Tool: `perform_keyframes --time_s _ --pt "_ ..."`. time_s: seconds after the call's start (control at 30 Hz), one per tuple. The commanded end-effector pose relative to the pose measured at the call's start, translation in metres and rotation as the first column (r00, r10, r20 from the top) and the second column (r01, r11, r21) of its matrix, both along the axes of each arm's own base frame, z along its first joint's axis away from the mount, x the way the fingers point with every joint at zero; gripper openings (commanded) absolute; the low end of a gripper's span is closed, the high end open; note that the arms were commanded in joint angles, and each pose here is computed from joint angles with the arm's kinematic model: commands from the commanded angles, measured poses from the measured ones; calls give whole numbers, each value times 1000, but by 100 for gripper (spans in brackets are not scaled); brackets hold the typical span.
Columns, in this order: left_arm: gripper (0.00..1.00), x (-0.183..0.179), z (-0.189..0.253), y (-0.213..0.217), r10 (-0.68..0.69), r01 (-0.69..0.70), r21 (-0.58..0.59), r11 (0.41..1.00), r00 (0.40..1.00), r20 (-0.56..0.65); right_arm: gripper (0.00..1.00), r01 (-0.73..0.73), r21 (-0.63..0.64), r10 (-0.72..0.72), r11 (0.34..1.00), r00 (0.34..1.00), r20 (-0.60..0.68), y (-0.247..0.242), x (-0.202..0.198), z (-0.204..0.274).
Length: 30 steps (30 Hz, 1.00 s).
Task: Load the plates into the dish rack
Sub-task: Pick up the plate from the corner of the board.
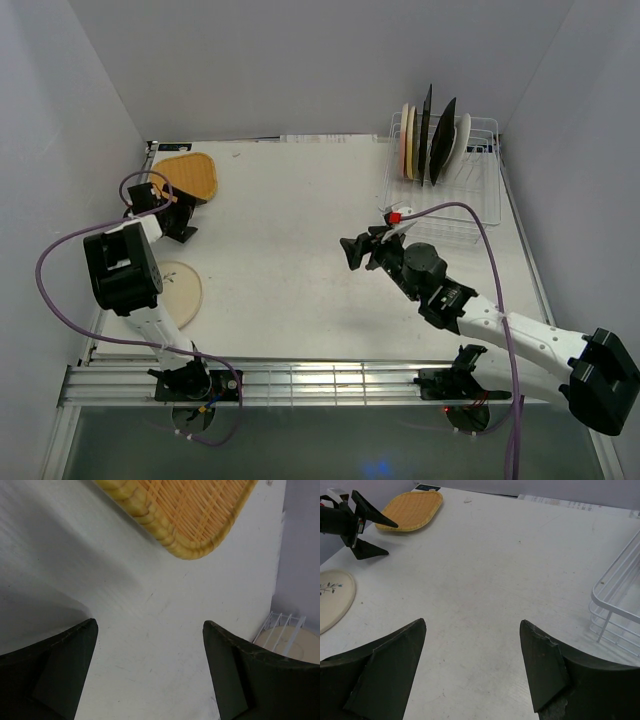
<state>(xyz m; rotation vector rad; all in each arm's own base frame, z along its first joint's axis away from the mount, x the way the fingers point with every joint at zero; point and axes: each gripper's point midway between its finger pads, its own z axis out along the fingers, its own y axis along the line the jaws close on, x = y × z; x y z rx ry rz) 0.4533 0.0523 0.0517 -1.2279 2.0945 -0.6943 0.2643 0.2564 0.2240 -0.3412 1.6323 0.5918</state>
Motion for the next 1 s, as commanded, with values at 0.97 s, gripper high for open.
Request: perform_keyframes --time_s 0.97 --pt "98 42 5 44 352 -310 -202 929 907 231 80 -66 103 55 992 992 111 1 -13 30"
